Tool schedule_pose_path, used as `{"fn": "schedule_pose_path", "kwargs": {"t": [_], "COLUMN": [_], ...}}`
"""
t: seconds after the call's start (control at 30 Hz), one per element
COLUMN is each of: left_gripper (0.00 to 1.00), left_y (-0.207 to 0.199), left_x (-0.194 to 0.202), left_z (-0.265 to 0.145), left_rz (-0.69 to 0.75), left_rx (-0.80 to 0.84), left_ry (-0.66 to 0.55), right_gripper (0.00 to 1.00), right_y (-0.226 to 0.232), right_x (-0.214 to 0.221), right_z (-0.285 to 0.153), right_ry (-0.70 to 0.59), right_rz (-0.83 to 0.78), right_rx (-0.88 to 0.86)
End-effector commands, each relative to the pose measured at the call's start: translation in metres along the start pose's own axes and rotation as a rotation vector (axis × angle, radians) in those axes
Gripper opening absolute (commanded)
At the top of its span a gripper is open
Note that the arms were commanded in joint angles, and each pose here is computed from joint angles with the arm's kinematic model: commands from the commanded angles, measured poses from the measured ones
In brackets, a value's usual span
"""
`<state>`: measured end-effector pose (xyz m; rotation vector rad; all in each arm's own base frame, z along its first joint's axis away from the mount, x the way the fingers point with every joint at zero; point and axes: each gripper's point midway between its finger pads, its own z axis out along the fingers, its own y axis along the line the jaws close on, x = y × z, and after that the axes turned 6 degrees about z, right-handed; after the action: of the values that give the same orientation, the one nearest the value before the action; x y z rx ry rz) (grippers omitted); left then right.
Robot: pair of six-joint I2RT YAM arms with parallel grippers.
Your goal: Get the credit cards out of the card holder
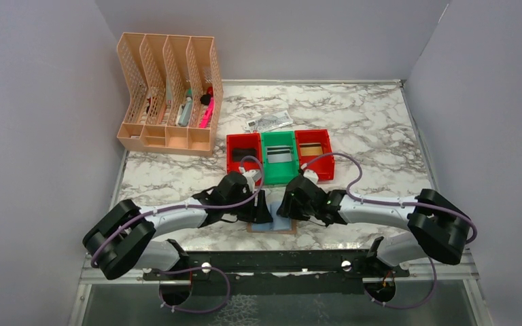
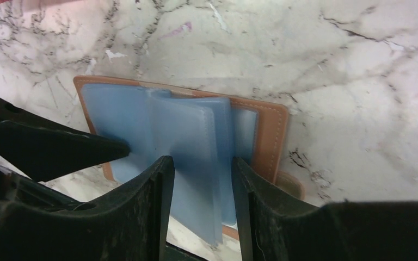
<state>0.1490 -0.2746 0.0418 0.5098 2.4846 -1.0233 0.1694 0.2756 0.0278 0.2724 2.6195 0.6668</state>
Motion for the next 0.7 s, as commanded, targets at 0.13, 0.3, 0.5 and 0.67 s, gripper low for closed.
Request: {"fn": "schedule_pose_path", "kwargs": {"t": [0.13, 0.3, 0.5, 0.67], "left_gripper": [0.61, 0.68, 0.95, 0.99], "left_y": [0.007, 0.029, 0.050, 0.076], "left_x": [0.007, -0.024, -0.087, -0.136], "left_z": [0.005, -0.022, -0.091, -0.146], "left_rz": [-0.109, -0.031, 0.105, 0.141], "left_rx": [0.006, -0.225, -0.514, -0.650], "left_ry": [-0.078, -0.149, -0.313, -0.376], "right_gripper": [0.48, 0.50, 0.61, 0.70], "right_y": [-0.024, -0.026, -0.010, 0.008], "right_x": [0.025, -0.014, -0.089, -0.147], "right_z": [0.010, -0.011, -0.063, -0.109], "right_ry": [0.088, -0.060, -0.349, -0.572], "right_rz": [-0.007, -0.081, -0.212, -0.302], "right_rx": [0.061, 0.152, 0.211, 0.218]}}
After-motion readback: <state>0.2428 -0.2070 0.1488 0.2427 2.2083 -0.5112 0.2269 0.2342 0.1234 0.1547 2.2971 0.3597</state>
